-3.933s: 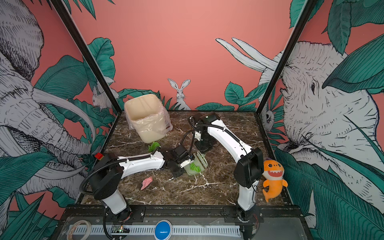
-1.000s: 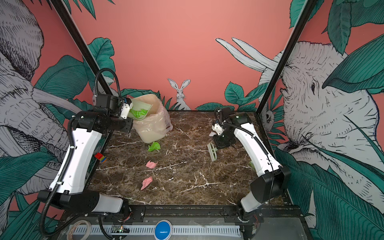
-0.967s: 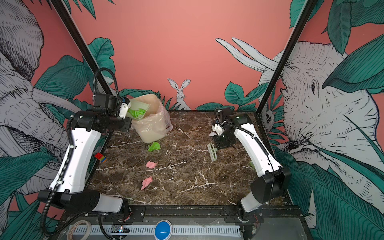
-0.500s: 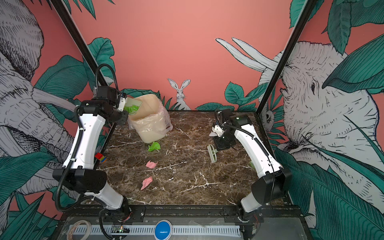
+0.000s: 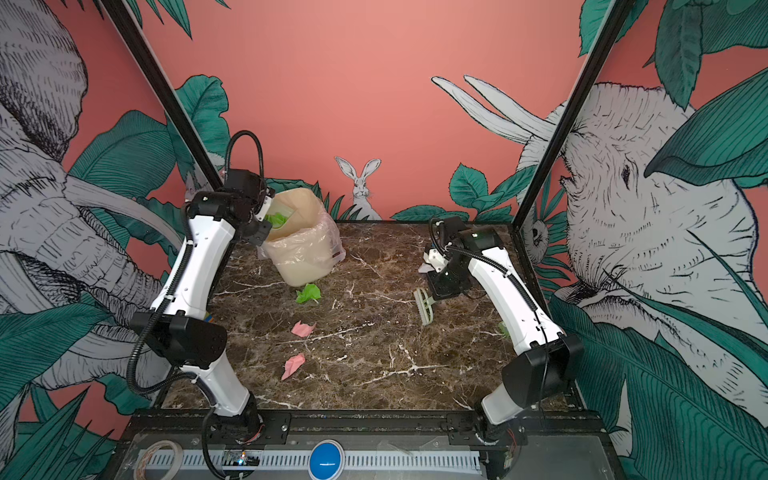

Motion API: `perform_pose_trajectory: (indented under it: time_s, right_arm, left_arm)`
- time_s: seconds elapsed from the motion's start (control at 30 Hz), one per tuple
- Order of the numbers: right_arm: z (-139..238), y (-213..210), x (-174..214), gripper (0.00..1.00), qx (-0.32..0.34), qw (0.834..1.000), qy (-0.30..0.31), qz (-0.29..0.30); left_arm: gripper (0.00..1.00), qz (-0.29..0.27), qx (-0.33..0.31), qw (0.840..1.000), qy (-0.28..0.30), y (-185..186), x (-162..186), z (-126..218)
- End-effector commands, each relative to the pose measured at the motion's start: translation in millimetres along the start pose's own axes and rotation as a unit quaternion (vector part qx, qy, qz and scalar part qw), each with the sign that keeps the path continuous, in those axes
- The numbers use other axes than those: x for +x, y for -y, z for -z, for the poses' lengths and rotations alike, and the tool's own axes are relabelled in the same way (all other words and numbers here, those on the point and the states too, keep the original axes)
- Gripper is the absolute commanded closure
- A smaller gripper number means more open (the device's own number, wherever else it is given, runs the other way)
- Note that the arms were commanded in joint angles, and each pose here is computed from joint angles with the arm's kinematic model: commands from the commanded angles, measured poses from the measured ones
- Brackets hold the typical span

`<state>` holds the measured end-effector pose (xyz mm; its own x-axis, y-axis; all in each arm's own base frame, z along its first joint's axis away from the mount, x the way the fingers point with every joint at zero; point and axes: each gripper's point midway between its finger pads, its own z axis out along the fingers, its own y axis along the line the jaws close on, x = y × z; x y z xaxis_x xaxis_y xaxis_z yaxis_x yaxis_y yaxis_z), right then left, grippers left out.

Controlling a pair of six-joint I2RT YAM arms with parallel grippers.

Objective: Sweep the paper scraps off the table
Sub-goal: 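Tip the dustpan over the cream bin with the left gripper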

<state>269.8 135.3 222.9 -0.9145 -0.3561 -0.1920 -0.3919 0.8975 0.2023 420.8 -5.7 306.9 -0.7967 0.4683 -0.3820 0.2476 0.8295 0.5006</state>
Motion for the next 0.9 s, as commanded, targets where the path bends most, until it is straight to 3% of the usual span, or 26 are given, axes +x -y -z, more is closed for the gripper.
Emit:
perform_pose_trajectory:
  time_s: [0.0,0.4,0.87]
  right_arm:
    - [4.8,-2.0,2.6,1.00,-0.005,1.000,-0.007,0.006]
    - [3.1,-1.7,3.4,1.00,-0.006,1.000,-0.013,0.010]
    - [-0.5,-3.1,3.6,1.00,-0.012,1.000,-0.013,0.012]
  left_arm:
    - [0.84,-0.038,-0.058,0.997,-0.028,-14.2,7.5,3.5]
    - [0.85,-0.142,-0.161,0.976,-0.045,-15.5,-1.6,13.1]
    - [0.87,-0.275,-0.324,0.905,-0.005,-22.7,-39.3,47.8]
